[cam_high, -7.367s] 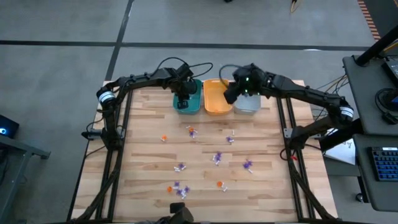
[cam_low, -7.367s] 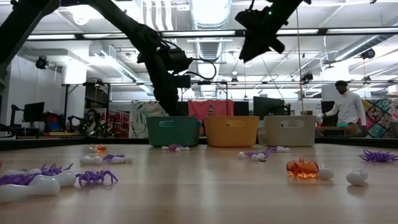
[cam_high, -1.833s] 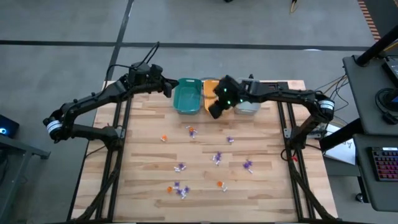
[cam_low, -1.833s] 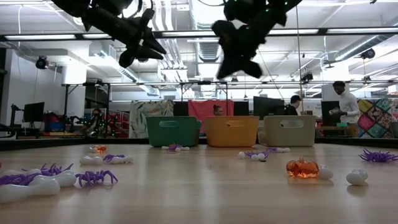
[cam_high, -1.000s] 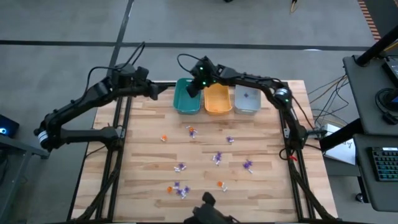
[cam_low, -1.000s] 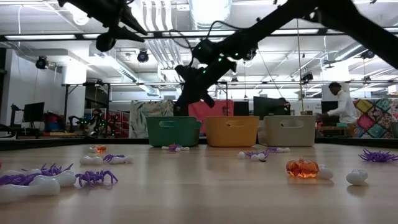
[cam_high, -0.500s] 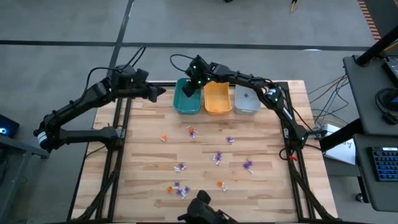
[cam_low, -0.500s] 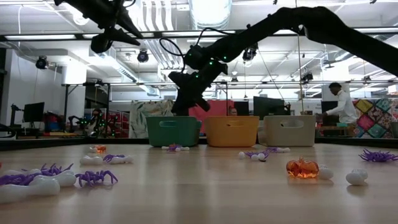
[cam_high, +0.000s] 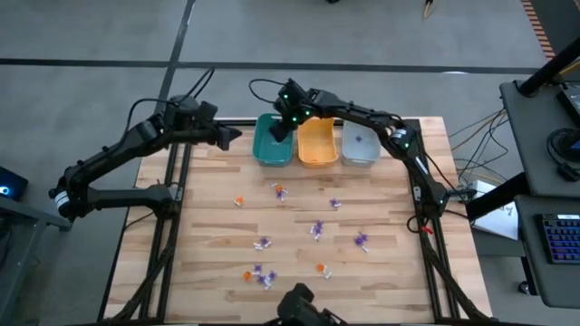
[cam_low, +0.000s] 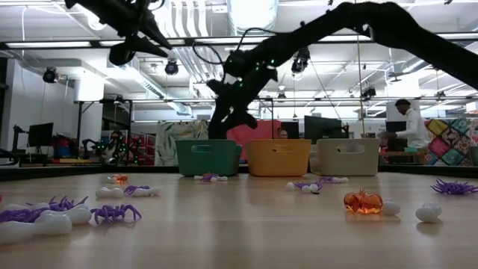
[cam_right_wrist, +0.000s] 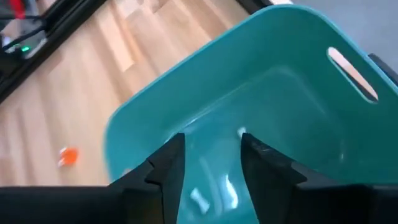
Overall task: Sort Halloween decoration
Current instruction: Put the white bone toy into the blue bin, then put the purple spider toy into the gray bin
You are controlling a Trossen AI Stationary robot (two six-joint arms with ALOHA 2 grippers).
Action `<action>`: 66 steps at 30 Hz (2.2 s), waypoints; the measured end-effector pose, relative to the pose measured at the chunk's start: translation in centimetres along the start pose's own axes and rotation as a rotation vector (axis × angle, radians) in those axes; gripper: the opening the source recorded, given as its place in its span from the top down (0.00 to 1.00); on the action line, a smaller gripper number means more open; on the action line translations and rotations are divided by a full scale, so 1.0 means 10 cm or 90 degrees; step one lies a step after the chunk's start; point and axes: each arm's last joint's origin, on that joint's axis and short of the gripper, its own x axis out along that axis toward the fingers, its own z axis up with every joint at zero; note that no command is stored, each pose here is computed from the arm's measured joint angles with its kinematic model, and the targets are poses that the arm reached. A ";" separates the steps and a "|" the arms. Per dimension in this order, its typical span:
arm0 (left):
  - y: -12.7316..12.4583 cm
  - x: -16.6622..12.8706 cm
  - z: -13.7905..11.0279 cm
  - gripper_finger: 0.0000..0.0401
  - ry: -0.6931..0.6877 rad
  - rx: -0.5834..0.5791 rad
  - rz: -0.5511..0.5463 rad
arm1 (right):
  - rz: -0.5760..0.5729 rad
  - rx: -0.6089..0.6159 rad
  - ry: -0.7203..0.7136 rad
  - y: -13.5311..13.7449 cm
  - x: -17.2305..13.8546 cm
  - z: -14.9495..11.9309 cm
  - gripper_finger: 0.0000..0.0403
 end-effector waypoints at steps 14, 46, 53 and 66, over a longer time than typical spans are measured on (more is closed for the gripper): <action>-0.03 0.03 -0.06 0.81 0.021 0.065 -0.011 | 0.020 -0.075 0.178 0.69 -1.11 -0.30 0.68; -0.73 0.67 -0.60 0.81 0.208 0.032 -0.172 | -0.047 0.151 0.151 1.49 -1.93 -2.33 0.80; -0.86 0.77 -0.96 0.81 0.338 -0.011 -0.129 | -0.083 0.173 0.168 1.42 -1.66 -2.63 0.81; -0.98 1.02 -1.47 0.74 0.467 0.028 -0.068 | -0.052 0.158 0.181 1.50 -1.62 -2.87 0.83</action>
